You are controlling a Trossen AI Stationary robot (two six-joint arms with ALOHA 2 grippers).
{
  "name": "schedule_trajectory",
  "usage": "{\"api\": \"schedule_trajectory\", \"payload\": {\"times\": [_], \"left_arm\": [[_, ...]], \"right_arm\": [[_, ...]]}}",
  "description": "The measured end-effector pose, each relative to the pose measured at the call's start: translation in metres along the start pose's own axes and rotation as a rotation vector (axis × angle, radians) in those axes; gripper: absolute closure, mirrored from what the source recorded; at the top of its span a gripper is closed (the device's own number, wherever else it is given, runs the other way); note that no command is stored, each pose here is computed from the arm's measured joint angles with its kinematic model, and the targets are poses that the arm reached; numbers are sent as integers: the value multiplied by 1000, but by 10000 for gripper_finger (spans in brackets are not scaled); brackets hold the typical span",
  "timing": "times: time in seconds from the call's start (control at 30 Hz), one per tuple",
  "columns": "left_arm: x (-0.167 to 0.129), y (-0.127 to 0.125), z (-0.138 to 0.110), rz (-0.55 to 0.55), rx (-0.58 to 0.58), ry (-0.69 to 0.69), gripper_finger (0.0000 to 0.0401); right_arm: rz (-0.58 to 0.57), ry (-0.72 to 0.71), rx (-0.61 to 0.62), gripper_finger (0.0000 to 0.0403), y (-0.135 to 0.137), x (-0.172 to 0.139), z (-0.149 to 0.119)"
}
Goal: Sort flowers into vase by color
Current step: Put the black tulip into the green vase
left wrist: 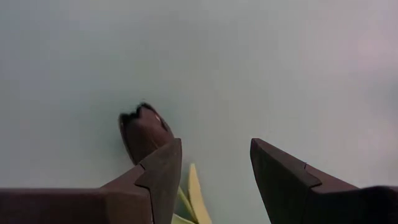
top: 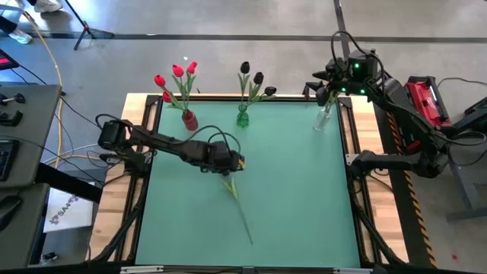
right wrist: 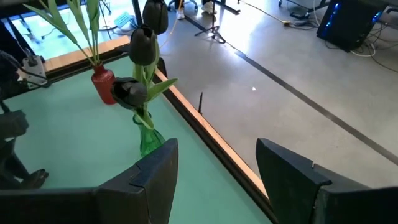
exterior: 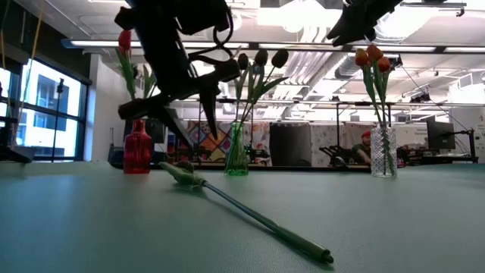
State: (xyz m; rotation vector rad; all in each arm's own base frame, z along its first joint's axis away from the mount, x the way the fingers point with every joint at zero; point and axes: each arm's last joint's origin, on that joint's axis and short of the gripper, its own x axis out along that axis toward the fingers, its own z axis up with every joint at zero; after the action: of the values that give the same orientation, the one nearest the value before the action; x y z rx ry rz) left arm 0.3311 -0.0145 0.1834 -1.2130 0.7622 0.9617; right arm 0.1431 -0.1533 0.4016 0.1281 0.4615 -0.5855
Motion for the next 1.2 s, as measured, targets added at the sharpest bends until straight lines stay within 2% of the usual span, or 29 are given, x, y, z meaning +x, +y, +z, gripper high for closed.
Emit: {"api": "schedule_trajectory", "payload": {"times": [0.33, 0.53, 0.73, 1.2], "left_arm": [[-4, 0, -19, -11, -139, 13, 220], [-5, 3, -21, 12, -129, 1, 220], [-5, -1, -23, -23, -151, 10, 220], [27, 2, -49, 22, -226, 48, 220]], "right_arm": [[15, 14, 3, 199, 1, 0, -1], [26, 82, 26, 199, 2, 0, -8], [23, 42, 45, 199, 1, 0, -4], [46, 15, 48, 199, 0, 7, -1]]}}
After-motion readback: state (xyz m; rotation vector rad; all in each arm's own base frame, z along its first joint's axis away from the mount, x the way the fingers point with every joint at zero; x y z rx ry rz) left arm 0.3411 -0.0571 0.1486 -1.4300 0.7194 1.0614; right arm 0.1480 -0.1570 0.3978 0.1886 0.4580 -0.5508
